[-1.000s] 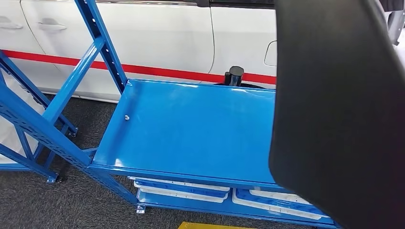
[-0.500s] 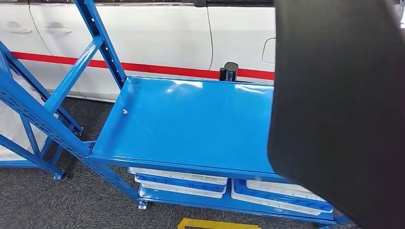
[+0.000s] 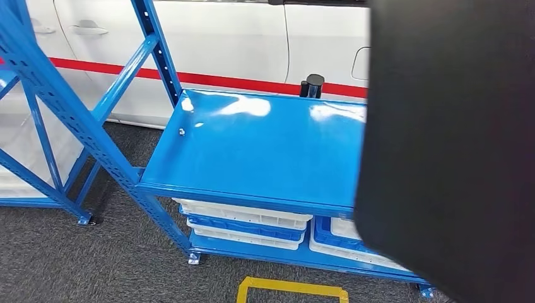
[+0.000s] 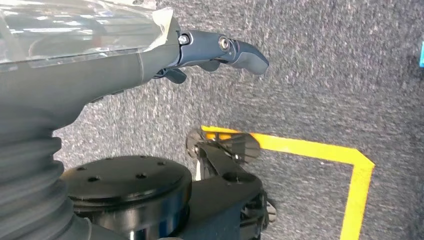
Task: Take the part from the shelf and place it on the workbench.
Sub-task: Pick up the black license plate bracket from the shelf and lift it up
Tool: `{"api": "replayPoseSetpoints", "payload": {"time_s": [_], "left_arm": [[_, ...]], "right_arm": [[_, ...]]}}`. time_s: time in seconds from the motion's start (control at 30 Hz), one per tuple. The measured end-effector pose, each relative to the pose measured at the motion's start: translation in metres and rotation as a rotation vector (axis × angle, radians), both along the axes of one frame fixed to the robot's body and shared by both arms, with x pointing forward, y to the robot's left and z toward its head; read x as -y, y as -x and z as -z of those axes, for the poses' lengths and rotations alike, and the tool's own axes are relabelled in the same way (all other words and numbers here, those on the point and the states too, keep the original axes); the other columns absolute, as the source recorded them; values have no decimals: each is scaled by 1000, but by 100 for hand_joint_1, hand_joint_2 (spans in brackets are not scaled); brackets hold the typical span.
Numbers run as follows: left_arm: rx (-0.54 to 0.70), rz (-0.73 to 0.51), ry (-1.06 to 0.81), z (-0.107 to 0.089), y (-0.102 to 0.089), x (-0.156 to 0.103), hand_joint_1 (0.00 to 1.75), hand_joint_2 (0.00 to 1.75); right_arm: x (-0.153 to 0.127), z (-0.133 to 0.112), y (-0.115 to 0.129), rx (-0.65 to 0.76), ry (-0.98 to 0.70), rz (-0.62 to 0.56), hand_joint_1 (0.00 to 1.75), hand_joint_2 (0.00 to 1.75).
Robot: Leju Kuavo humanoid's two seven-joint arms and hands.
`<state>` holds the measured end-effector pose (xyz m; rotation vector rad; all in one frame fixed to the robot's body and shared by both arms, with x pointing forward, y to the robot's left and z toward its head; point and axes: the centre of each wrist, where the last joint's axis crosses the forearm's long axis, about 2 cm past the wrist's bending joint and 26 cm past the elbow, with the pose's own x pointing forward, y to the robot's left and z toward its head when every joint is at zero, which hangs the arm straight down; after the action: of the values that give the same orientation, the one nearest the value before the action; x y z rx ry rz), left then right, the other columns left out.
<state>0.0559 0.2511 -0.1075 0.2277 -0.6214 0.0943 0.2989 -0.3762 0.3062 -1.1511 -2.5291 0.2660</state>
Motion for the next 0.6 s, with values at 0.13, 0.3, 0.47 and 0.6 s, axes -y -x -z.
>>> {"api": "replayPoseSetpoints", "payload": {"time_s": [0.13,0.3,0.47,0.6], "left_arm": [[0,0,6,0,0,-1,0,175],[0,1,6,0,0,-1,0,175],[-2,1,5,0,-1,-2,0,175],[-7,0,4,0,-2,-3,0,175]], "right_arm": [[-2,2,-1,1,4,-4,175,175],[-5,3,-2,1,2,-10,175,175],[-7,3,-4,8,-2,-8,175,175],[-8,5,-4,5,-6,-12,175,175]]}}
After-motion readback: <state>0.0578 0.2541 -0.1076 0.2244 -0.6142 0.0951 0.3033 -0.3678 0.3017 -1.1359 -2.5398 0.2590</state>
